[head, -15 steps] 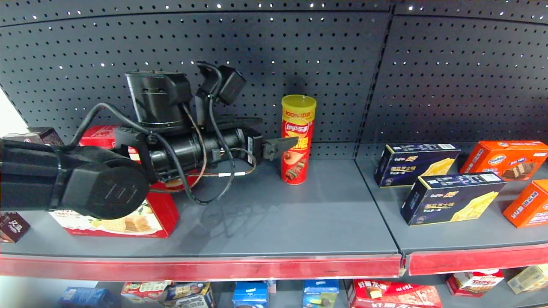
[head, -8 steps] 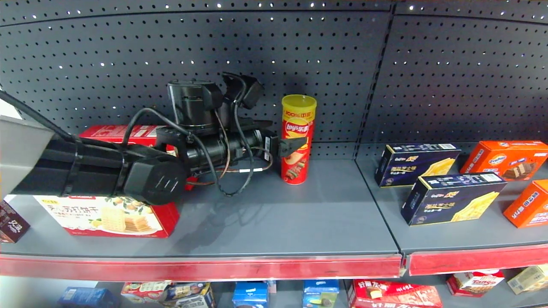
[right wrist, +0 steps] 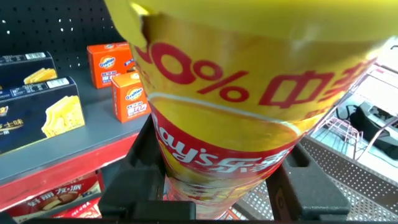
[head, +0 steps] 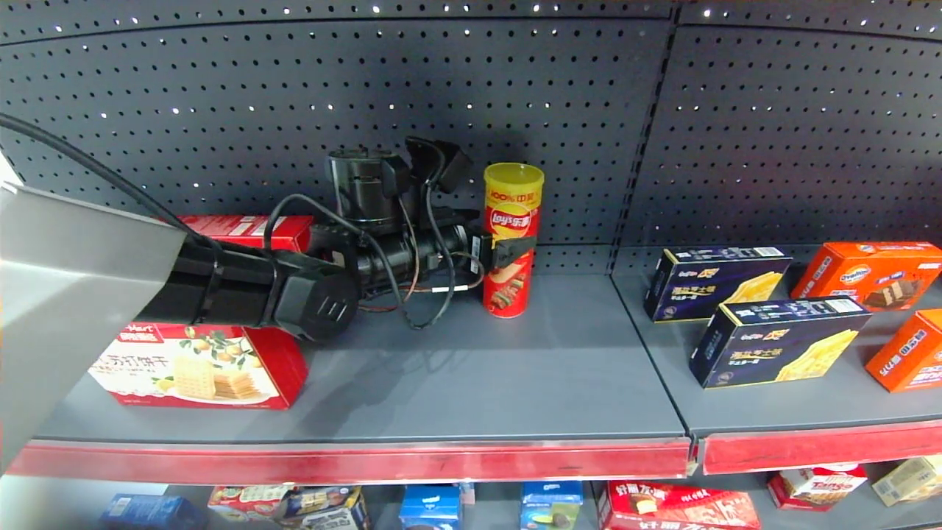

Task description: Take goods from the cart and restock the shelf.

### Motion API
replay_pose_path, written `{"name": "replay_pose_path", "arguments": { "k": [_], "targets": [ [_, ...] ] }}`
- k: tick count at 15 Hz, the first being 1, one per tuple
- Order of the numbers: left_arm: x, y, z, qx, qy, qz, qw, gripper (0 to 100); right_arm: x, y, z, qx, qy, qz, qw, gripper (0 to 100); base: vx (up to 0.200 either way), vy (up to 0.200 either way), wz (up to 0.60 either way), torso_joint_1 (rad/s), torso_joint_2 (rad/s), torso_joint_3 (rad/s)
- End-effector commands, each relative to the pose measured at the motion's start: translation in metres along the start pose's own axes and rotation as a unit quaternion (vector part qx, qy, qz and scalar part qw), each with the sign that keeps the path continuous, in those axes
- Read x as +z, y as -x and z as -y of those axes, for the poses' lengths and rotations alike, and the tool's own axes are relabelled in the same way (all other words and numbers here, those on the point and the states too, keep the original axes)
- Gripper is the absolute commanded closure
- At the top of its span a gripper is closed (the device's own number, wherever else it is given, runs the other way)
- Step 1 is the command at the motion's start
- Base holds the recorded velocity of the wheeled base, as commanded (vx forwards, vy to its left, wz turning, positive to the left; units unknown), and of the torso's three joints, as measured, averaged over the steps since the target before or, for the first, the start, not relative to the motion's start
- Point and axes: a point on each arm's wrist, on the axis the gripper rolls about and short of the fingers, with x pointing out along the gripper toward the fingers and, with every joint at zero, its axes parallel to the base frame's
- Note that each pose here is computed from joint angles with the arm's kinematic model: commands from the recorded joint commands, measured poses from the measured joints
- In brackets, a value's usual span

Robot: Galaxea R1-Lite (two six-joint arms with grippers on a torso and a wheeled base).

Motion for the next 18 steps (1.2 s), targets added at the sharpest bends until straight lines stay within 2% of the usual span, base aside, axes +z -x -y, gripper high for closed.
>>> {"name": "replay_pose_path", "arguments": {
  "k": [1, 4, 7, 14, 16, 17, 18],
  "targets": [
    [-0.01, -0.012, -0.004, 0.0, 0.002, -0.004, 1.0, 0, -0.001, -0.001, -0.001, 0.0, 0.001, -0.003, 1.0, 100, 0.0, 0.0, 0.0, 0.0, 0.0, 0.0],
    [-0.013, -0.018, -0.006, 0.0, 0.002, -0.001, 1.0, 0, -0.007, -0.003, -0.002, 0.002, 0.004, -0.013, 1.0, 100, 0.0, 0.0, 0.0, 0.0, 0.0, 0.0],
    [-0.015, -0.027, -0.008, 0.0, 0.011, 0.008, 0.9999, 0, -0.013, -0.006, -0.004, 0.002, 0.009, -0.024, 1.0, 100, 0.0, 0.0, 0.0, 0.0, 0.0, 0.0],
    [-0.028, -0.047, -0.014, 0.0, 0.011, 0.01, 0.9999, 0, -0.029, -0.009, -0.007, 0.007, 0.03, -0.042, 0.999, 100, 0.0, 0.0, 0.0, 0.0, 0.0, 0.0],
    [-0.027, -0.05, -0.015, 0.0, 0.009, 0.017, 0.9998, 0, -0.03, -0.009, -0.007, 0.008, 0.031, -0.043, 0.999, 100, 0.0, 0.0, 0.0, 0.0, 0.0, 0.0],
    [-0.025, -0.052, -0.016, 0.0, 0.009, 0.02, 0.9998, 100, -0.03, -0.009, -0.007, 0.008, 0.031, -0.043, 0.999, 100, 0.0, 0.0, 0.0, 0.0, 0.0, 0.0],
    [-0.026, -0.052, -0.016, 0.001, 0.009, 0.02, 0.9998, 100, -0.03, -0.008, -0.007, 0.007, 0.031, -0.043, 0.999, 100, 0.0, 0.0, 0.0, 0.0, 0.0, 0.0]
  ]
}}
